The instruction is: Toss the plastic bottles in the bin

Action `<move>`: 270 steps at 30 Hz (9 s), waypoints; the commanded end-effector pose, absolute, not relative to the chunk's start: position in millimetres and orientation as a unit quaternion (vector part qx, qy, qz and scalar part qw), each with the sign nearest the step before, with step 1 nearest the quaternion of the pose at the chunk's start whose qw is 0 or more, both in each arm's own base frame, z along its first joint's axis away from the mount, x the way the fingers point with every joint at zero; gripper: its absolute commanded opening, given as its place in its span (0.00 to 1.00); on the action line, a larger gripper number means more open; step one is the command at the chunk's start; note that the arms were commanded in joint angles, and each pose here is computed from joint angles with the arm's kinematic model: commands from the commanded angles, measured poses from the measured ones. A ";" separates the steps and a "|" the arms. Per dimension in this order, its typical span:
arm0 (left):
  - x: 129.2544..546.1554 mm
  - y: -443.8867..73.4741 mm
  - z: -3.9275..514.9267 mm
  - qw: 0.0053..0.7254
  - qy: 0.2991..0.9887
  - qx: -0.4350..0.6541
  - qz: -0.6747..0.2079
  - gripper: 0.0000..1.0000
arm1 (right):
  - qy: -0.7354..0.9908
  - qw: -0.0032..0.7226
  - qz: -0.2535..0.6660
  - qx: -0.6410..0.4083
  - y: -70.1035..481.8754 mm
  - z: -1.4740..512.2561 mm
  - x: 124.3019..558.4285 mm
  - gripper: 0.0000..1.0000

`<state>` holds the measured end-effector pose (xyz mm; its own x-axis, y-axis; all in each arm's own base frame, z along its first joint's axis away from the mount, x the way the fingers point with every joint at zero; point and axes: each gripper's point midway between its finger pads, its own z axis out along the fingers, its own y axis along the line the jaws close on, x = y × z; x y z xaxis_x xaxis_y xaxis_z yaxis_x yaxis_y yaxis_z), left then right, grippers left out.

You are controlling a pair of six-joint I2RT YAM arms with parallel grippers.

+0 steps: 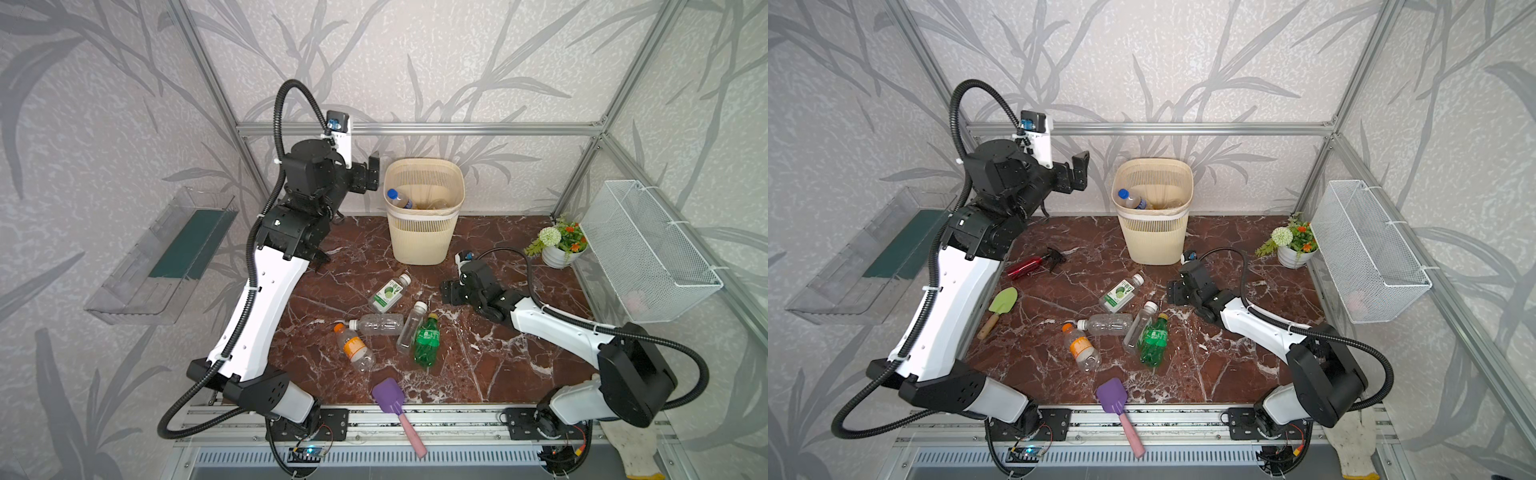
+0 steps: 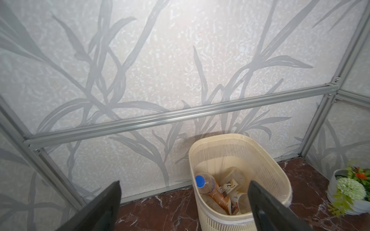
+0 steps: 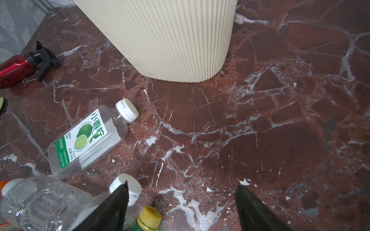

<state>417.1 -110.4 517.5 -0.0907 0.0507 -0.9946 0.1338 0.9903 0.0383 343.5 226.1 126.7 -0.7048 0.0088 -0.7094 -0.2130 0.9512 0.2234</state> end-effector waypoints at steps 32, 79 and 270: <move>387.7 -41.6 267.4 0.476 0.877 -0.057 -0.038 0.92 | 0.974 0.112 0.194 0.031 287.7 52.0 227.8 0.87; 387.3 -45.8 267.4 0.469 0.881 -0.045 -0.049 0.88 | 0.957 0.064 0.166 0.229 218.4 45.2 233.7 0.99; 181.3 -77.7 79.9 0.220 0.904 -0.322 -0.173 0.87 | 0.870 0.473 0.140 0.029 156.2 197.0 396.3 1.00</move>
